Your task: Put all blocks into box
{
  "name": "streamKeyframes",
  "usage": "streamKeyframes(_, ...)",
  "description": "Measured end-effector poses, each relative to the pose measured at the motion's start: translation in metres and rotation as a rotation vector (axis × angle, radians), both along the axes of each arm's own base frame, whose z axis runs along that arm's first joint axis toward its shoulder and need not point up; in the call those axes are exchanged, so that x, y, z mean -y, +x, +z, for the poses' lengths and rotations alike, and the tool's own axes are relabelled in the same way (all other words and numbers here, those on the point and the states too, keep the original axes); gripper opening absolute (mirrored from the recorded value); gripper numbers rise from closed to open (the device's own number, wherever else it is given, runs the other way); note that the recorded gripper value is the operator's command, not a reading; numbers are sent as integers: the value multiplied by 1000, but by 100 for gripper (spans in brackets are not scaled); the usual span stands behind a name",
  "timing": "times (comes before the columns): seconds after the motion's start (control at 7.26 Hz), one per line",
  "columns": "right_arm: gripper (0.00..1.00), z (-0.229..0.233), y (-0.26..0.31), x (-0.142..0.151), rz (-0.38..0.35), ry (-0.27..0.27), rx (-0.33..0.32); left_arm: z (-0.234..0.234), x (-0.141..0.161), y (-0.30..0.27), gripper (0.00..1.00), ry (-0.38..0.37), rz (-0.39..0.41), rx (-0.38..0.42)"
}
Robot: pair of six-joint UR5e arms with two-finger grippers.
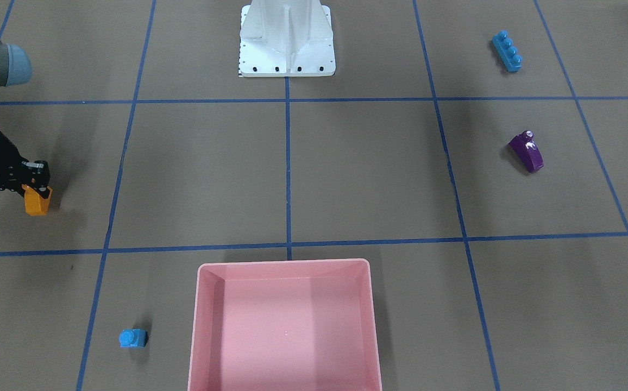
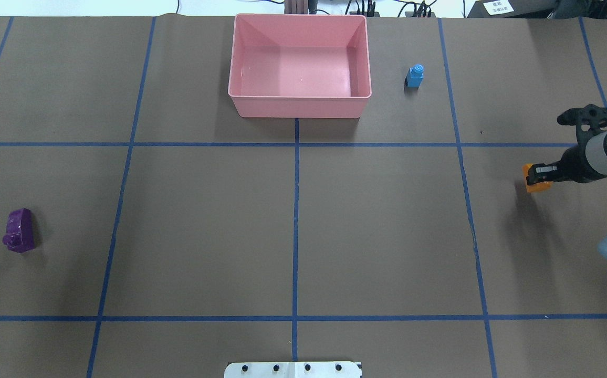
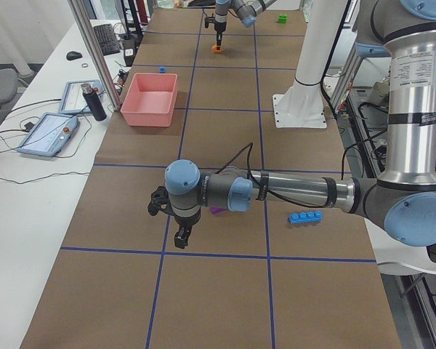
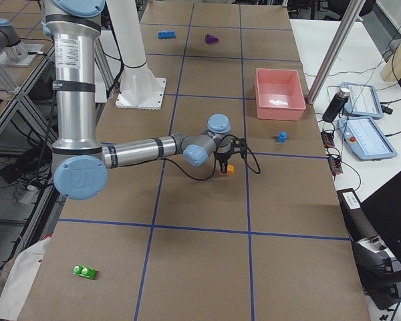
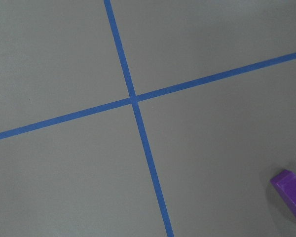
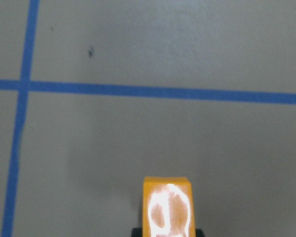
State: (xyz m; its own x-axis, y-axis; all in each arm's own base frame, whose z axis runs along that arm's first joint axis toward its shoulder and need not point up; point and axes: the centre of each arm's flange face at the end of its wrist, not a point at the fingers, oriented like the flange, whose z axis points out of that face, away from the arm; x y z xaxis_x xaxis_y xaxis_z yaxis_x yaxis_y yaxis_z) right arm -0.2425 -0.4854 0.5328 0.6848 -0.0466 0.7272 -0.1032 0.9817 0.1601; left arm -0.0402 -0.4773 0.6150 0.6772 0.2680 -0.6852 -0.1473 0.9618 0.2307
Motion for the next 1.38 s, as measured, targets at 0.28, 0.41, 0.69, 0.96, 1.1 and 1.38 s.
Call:
streamKeyframes(0.28, 0, -78, -40, 82, 75, 39, 84, 0, 0, 0, 100, 0, 1, 0)
streamKeyframes(0.41, 0, -121, -67, 124, 112, 33, 124, 0, 0, 3, 100, 0, 5, 0)
streamKeyframes(0.69, 0, -230, -120, 203, 174, -33, 147, 0, 1, 8, 100, 1, 17, 0)
streamKeyframes(0.96, 0, -335, -158, 254, 211, -102, 81, 1, 1, 9, 100, 0, 19, 0)
streamKeyframes(1.1, 0, -371, -187, 271, 215, -116, 46, 1, 1, 10, 100, -1, 20, 0)
streamKeyframes(1.38, 61, -398, -242, 269, 214, -108, -21, -1, 2, 12, 100, 4, 24, -2)
